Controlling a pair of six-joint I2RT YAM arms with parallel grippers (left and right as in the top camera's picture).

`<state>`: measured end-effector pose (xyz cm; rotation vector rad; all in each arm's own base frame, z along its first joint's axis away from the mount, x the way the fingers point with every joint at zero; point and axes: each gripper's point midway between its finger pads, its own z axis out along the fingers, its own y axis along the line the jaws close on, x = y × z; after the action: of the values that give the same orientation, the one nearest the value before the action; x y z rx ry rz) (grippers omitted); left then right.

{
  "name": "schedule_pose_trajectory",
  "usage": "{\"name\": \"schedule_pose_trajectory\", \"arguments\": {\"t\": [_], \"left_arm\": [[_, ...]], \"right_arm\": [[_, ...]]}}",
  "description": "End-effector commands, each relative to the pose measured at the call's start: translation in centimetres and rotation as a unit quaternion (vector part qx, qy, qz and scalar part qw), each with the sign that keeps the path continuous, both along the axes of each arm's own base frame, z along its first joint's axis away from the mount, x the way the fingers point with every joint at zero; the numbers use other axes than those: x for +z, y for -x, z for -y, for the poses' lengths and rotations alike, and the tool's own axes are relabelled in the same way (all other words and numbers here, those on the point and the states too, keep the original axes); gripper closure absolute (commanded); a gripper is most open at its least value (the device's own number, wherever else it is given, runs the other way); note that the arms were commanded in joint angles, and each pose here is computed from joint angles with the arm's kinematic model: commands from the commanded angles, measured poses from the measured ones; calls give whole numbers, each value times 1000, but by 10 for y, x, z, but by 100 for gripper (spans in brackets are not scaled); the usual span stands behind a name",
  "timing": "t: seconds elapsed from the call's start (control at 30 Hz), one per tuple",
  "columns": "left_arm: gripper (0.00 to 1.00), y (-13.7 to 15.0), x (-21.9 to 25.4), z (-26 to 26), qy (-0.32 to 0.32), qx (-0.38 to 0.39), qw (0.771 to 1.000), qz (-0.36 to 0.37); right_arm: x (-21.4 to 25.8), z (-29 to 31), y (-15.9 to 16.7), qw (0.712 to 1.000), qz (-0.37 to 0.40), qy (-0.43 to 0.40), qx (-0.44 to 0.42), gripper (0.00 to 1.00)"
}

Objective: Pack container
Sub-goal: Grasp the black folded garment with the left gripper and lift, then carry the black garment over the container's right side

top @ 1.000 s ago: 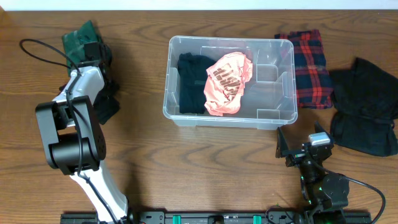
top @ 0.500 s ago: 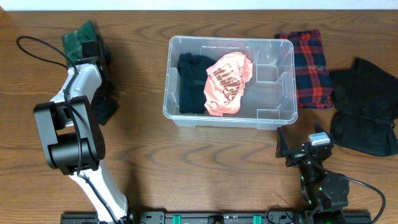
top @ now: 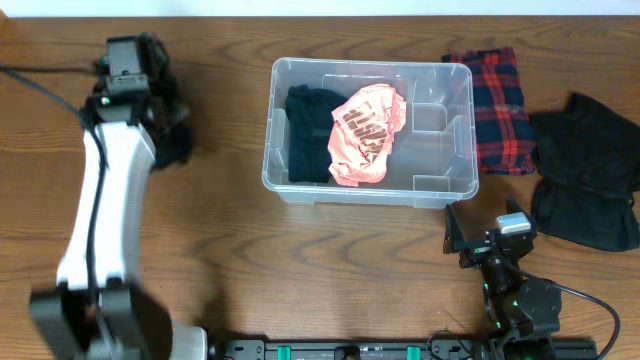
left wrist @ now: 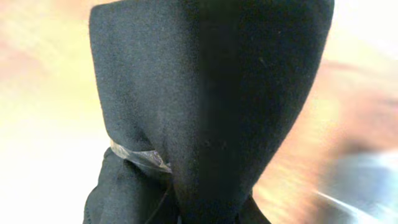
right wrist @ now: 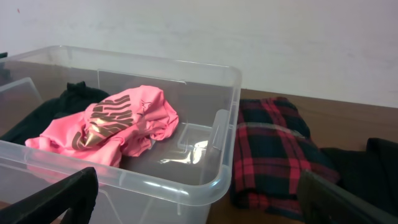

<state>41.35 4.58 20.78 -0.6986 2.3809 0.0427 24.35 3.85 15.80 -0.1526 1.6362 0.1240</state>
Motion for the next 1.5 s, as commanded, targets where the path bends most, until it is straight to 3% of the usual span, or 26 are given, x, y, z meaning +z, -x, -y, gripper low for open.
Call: {"name": "schedule_pose_trajectory", "arguments": {"t": [0.0,0.17,0.33,0.63,0.77,1.0,1.33,1.47], "left_arm": [[94,1,53,88,39,-166,982,77],[94,15,103,191,15,-325,931,167],[94,35,111,283,-4,-449,869,207],[94,46,64,383,11,-529,825,197],[94,46,44,408,-8,-560,804,199],[94,47,34,420,-136,-650,714,222],[94,48,21,424,-290,-737,564,235],[94,49,16,429,-298,-754,534,242]], "right_arm": [[0,-2,1,1000,1,8,5,1],[0,-2,1,1000,1,8,5,1],[0,-2,1,1000,1,8,5,1],[0,-2,1,1000,1,8,5,1],[0,-2,1,1000,1,8,5,1],[0,-2,1,1000,1,8,5,1],[0,-2,1,1000,1,8,5,1],[0,-2,1,1000,1,8,5,1]]}}
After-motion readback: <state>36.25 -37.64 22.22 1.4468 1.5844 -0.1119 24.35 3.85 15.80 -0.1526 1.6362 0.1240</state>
